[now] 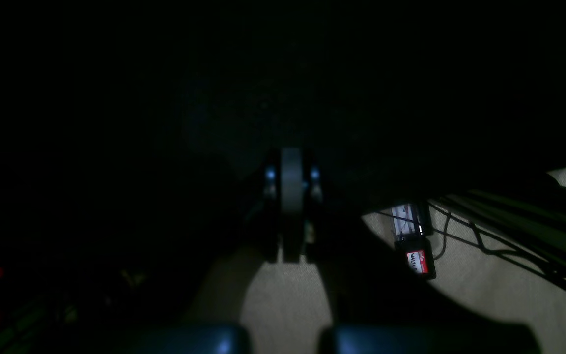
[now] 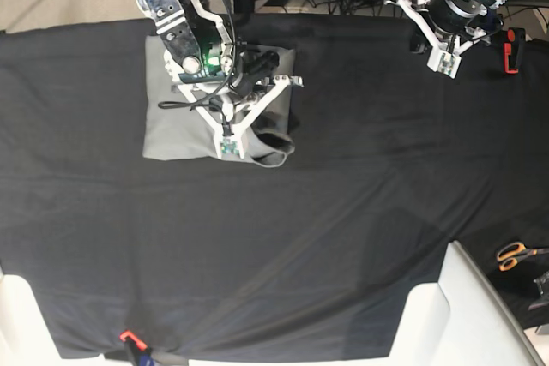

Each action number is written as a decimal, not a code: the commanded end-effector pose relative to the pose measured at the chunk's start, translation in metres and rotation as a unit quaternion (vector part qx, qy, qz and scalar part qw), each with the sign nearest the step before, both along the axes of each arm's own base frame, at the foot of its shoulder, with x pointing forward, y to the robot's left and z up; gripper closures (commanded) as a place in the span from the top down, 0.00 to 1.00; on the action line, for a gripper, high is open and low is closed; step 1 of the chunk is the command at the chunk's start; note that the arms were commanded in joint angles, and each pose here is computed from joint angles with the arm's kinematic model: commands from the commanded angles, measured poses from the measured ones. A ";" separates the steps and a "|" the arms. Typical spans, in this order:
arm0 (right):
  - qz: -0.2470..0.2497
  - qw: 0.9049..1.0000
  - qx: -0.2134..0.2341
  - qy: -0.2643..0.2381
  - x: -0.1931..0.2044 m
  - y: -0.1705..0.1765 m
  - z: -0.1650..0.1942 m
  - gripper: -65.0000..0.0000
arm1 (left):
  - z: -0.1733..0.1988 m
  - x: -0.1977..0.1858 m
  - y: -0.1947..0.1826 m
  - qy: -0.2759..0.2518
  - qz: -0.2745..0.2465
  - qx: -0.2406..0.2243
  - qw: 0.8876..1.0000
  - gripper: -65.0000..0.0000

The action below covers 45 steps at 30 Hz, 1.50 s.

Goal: Fold the T-shirt properly
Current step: 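Grasp the shirt end with the right gripper and fold it over the stack, then press and square the folded shirt with both grippers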

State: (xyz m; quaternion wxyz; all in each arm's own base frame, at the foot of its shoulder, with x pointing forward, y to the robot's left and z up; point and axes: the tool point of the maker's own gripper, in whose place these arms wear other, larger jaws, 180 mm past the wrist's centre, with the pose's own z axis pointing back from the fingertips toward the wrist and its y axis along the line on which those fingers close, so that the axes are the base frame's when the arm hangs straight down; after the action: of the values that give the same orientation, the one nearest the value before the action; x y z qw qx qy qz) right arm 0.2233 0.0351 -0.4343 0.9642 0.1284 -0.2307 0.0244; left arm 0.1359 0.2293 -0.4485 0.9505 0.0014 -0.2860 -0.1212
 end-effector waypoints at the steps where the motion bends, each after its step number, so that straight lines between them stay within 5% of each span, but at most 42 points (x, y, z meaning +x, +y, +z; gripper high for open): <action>1: -0.002 1.000 0.013 -0.019 0.010 0.006 0.010 0.01 | 0.007 0.005 0.003 -0.015 -0.001 0.003 1.000 0.00; 7: -0.002 1.000 0.014 -0.026 0.016 0.008 0.014 0.01 | 0.008 0.005 0.007 -0.016 0.004 0.006 1.000 0.00; 15: -0.001 1.000 0.014 -0.022 0.015 0.008 0.014 0.01 | 0.031 0.014 0.048 -0.057 0.081 -0.015 0.995 0.00; 23: -0.002 1.000 0.016 -0.026 0.016 0.009 0.015 0.03 | 0.035 0.015 0.054 -0.062 0.086 -0.015 0.994 0.00; 25: -0.002 1.000 0.016 -0.026 0.016 0.009 0.015 0.08 | 0.035 0.016 0.053 -0.063 0.085 -0.016 0.994 0.00; 28: 0.003 1.000 0.023 -0.021 0.014 0.013 0.015 0.33 | 0.034 0.016 0.053 -0.063 0.085 -0.016 0.994 0.00; 31: 0.003 0.998 0.068 -0.005 0.013 0.025 0.020 0.58 | 0.025 0.010 0.059 -0.049 0.096 -0.017 0.994 0.00; 33: 0.004 0.996 0.089 0.005 0.016 0.025 0.022 0.64 | 0.021 0.009 0.062 -0.044 0.101 -0.018 0.994 0.00; 37: 0.018 0.986 0.163 0.044 0.018 0.038 0.036 0.66 | 0.014 0.006 0.075 -0.030 0.105 -0.009 0.994 0.00; 42: 0.033 0.960 0.264 0.087 0.021 0.053 0.063 0.66 | 0.021 0.020 0.083 -0.048 0.098 -0.001 0.994 0.00; 45: 0.043 0.961 0.265 0.065 0.032 0.037 0.077 0.65 | 0.025 0.024 0.084 -0.053 0.095 0.000 0.994 0.00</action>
State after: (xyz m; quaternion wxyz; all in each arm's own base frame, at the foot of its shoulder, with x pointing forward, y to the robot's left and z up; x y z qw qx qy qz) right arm 0.2471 0.0688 -0.3706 0.9150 0.3772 -0.1428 -0.0068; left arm 0.1543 0.3082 -0.4327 0.9466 0.0266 -0.3204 -0.0251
